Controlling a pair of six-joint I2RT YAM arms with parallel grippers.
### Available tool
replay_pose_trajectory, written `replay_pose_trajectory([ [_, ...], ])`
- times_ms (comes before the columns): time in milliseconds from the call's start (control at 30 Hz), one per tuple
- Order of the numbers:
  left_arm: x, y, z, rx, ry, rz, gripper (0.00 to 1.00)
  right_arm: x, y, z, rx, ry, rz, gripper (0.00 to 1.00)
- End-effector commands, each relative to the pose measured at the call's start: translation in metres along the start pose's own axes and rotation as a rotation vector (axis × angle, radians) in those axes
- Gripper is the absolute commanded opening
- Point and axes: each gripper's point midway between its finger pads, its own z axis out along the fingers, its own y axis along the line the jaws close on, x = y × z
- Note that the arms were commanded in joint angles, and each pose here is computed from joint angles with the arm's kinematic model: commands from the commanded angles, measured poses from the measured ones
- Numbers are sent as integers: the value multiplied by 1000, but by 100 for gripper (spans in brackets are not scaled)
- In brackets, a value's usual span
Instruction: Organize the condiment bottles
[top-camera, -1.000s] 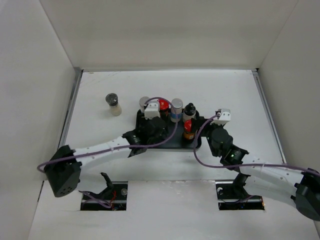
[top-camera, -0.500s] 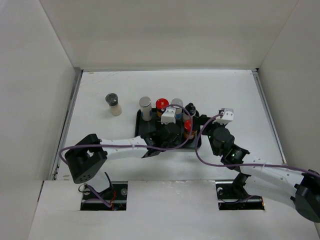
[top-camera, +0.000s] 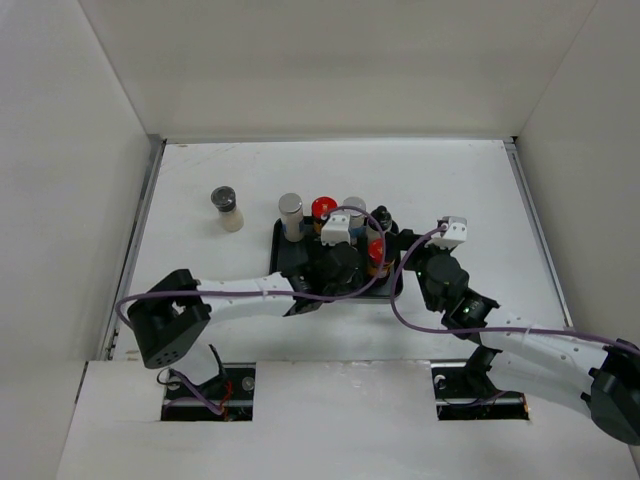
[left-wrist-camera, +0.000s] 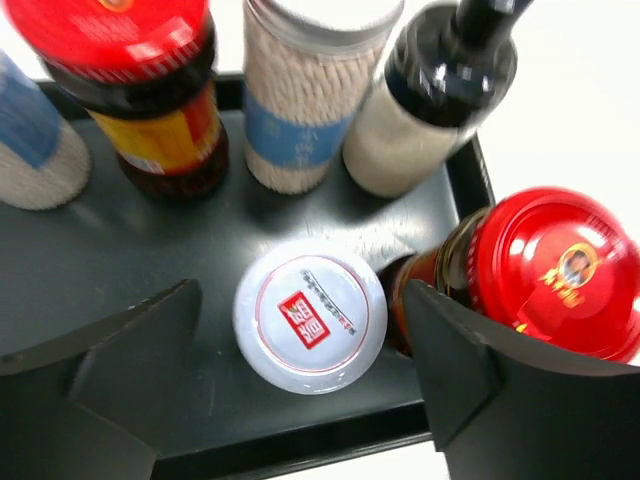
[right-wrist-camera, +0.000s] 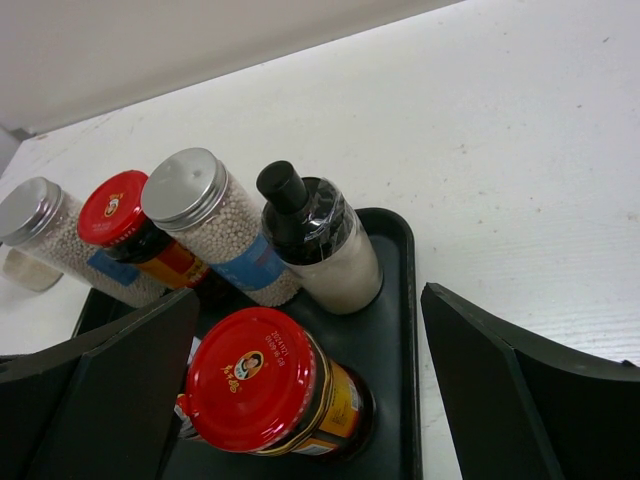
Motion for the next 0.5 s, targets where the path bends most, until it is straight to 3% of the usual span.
replay_pose_trajectory([
  [0, -66, -9, -17, 12, -156, -104, 84, -14, 5, 0, -17, -43, 47, 100],
  [200, -95, 47, -30, -107, -233, -113, 88, -14, 5, 0, -16, -44, 42, 100],
  [367, -122, 159, -25, -331, -282, -188, 90, -15, 6, 0, -21, -47, 45, 97],
  [467, -134, 218, -16, -423, -286, -243, 90, -13, 7, 1, -21, -41, 40, 88],
])
